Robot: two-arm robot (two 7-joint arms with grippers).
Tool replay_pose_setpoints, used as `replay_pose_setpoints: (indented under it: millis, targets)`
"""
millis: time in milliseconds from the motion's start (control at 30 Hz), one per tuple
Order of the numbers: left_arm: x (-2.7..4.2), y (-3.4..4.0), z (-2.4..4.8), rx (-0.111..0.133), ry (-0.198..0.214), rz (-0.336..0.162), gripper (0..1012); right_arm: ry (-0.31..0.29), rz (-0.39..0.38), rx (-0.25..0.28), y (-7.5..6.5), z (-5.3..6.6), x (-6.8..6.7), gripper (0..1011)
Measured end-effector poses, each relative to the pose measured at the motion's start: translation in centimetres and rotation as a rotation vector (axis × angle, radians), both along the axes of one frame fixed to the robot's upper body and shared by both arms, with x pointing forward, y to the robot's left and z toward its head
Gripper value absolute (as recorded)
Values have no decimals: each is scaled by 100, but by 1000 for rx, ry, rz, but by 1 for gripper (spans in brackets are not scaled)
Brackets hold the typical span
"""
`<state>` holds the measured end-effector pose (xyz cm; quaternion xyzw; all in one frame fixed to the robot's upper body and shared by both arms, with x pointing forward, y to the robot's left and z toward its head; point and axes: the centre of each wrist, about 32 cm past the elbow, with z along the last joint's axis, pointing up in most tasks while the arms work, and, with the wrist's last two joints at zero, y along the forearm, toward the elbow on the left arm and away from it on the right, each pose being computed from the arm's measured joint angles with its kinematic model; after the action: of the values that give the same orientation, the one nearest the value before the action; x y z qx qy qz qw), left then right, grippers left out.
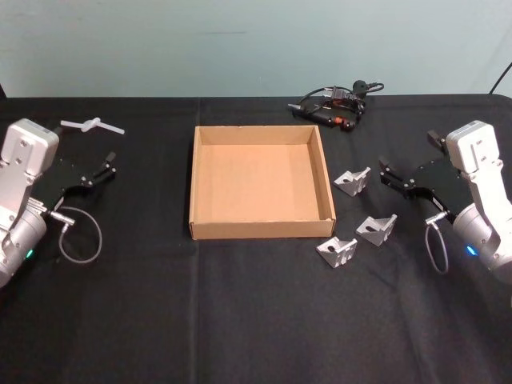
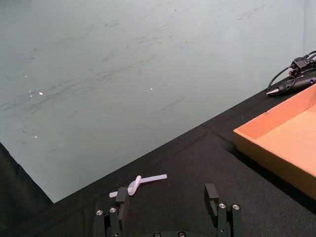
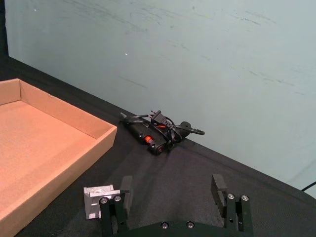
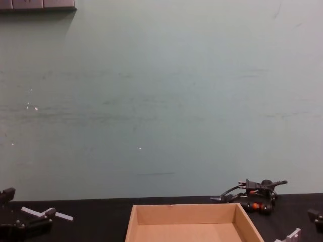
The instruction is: Use one hand to pick up the angle iron from the table and place it into the box.
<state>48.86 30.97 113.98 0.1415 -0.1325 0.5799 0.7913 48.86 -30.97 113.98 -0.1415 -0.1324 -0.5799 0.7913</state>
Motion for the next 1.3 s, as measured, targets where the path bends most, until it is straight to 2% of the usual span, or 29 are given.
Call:
replay_pose_setpoints:
  millis: [1200,1300]
  targets:
    - [0,0,0,0,0,0,1005,0,0,0,0,0,0,1000]
    - [0,0,0,0,0,0,1005,-18,11,-4,11,42,-8,1000]
